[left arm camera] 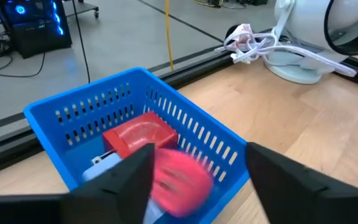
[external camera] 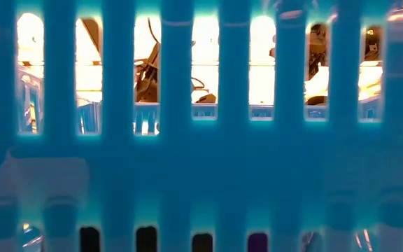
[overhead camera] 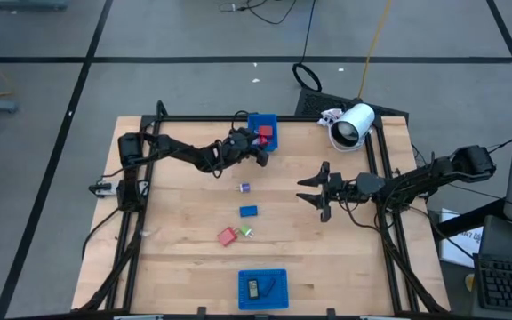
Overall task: Pick & Place Office items
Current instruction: Put the pink charger adapter into the top blue bin, then put the red charger adapter into the top blue bin
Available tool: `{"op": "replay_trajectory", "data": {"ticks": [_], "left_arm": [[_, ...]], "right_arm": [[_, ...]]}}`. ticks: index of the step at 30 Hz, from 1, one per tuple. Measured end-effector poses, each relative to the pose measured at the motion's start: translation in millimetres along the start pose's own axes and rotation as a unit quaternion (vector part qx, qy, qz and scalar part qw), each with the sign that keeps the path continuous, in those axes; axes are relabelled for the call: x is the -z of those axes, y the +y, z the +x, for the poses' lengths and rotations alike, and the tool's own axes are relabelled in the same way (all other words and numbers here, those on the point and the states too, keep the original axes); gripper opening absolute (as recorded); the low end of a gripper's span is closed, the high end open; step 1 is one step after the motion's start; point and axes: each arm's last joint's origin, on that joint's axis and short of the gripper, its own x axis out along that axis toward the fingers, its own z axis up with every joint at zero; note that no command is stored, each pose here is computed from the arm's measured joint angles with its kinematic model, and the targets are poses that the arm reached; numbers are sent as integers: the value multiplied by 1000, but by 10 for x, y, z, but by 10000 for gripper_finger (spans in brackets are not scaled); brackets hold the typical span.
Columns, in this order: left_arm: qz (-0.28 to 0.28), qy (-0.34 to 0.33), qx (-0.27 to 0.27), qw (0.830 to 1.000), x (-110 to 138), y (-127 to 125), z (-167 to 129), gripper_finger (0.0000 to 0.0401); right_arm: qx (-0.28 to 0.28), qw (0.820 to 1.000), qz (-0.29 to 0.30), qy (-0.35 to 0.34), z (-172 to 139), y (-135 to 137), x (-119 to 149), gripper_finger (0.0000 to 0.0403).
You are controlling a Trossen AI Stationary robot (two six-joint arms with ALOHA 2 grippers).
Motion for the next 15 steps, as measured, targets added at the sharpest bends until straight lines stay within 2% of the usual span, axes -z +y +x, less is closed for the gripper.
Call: {"op": "replay_trajectory", "data": {"ticks": [3, 7, 11, 15], "left_arm": [[0, 0, 0, 1000, 0, 0, 0, 293], [0, -3, 8, 1000, -46, -10, -25, 332], [-5, -13, 55, 998, -236, -66, -143, 354], [0, 5, 98, 995, -442, -135, -363, 367]], "right_arm": [[0, 1000, 0, 0, 0, 0, 0, 171], [0, 1000, 0, 0, 0, -1, 0, 171], [0, 1000, 0, 0, 1, -1, -1, 171], [0, 1000, 0, 0, 1, 0, 0, 171]]}}
